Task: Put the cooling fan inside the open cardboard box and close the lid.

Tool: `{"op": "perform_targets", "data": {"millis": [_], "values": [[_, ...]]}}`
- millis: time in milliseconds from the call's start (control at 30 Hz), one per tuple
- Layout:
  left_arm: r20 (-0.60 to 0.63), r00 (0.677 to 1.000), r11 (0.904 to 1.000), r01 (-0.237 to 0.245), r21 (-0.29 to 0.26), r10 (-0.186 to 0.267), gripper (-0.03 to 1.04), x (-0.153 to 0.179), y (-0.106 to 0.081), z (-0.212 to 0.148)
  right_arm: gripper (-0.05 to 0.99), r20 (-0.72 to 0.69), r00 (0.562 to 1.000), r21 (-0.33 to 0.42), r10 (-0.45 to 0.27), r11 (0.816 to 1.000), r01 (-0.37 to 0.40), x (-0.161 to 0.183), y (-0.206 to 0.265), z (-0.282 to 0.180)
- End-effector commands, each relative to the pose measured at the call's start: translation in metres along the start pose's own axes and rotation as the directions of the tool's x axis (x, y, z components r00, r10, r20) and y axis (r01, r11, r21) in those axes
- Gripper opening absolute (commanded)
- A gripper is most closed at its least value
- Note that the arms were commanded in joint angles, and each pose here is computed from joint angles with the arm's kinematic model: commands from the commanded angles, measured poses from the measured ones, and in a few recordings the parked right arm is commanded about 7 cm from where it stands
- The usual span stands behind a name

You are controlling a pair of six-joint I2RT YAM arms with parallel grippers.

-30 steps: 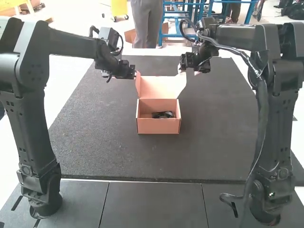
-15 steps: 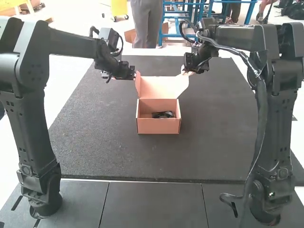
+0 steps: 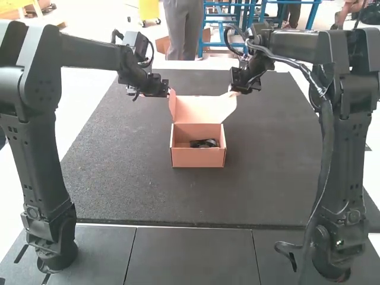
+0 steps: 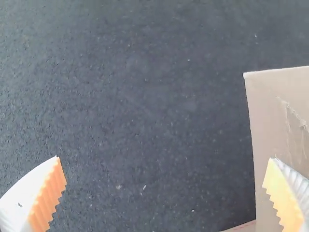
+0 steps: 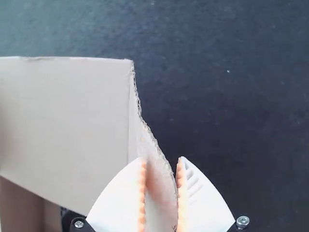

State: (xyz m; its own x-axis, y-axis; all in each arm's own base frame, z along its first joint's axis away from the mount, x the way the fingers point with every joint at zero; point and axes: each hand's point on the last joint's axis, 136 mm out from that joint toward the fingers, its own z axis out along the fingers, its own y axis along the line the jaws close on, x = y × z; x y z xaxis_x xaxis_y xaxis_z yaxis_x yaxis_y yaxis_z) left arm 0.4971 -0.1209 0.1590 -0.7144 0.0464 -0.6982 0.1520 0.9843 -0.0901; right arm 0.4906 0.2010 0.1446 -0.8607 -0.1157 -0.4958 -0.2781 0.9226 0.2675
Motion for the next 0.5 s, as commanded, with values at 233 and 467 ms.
{"op": "perform_targets", "data": {"millis": [233,467], "values": [[0.031,0.999,0.9998,0.007,0.019,-0.007,0.97,-0.021,-0.007,-0.012,-0.01,0.034,0.999,-0.035,0.0,0.999,0.001,-0.017,0.013,-0.018],[0.035,0.999,0.9997,0.0,0.026,-0.001,0.97,-0.024,-0.012,-0.014,-0.01,-0.025,1.0,-0.059,-0.002,0.998,0.001,-0.003,0.022,-0.019]]}}
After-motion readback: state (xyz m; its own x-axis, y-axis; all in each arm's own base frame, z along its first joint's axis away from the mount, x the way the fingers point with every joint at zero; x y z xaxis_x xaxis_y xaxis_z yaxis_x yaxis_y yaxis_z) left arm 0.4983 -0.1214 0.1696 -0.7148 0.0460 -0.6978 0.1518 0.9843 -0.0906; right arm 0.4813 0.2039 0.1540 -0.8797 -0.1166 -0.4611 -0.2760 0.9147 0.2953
